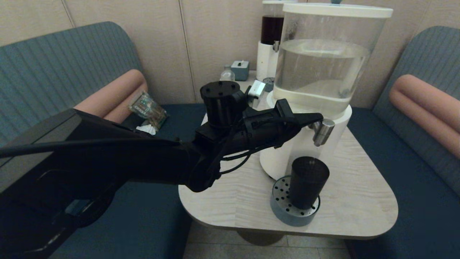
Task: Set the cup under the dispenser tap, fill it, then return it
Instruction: Turn off the faucet
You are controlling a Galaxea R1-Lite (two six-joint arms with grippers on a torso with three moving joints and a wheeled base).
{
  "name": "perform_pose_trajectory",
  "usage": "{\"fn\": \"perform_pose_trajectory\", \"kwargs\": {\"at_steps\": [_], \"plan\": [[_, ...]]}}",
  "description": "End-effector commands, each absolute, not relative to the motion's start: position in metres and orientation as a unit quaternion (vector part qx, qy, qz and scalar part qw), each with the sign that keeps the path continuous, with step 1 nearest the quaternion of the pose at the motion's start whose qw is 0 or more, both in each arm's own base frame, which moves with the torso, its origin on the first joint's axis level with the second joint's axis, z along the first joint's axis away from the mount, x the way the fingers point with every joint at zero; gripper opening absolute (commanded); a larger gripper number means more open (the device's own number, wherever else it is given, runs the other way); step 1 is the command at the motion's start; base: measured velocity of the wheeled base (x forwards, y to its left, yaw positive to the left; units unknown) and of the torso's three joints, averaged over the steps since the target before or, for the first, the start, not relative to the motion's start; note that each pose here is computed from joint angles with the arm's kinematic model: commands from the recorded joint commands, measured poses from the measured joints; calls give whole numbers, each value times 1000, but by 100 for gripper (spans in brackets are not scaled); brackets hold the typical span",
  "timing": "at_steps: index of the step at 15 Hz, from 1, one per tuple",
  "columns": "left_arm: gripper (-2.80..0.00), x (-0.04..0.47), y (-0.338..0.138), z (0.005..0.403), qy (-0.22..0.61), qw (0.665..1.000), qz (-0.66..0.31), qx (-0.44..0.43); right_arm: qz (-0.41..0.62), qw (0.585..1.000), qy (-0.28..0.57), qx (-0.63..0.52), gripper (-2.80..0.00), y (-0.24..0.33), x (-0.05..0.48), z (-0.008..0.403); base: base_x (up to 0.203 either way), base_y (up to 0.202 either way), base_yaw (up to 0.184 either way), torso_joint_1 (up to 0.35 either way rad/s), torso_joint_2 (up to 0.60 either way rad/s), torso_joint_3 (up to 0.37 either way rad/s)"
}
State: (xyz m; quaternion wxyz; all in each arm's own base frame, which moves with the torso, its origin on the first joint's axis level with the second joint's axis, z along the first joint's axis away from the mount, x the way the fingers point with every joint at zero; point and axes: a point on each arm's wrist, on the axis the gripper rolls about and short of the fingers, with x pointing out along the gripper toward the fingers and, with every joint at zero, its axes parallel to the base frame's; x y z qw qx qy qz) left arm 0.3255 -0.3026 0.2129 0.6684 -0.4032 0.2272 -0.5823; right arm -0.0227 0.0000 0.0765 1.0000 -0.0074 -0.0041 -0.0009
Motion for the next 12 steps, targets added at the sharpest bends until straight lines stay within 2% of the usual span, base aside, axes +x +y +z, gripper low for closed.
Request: {"fn": "perform_pose_trajectory", "kwargs": {"at_steps": [1,12], "plan": [[-280,327,-305,208,232,666,-582,-404,-1,1000,-3,-8,-280,0,-22,76,0,0,0,0,0,0],[-280,333,-327,195,234,657,-594,-401,-1,1000,-3,-8,-280,0,-22,76,0,0,0,0,0,0]]}}
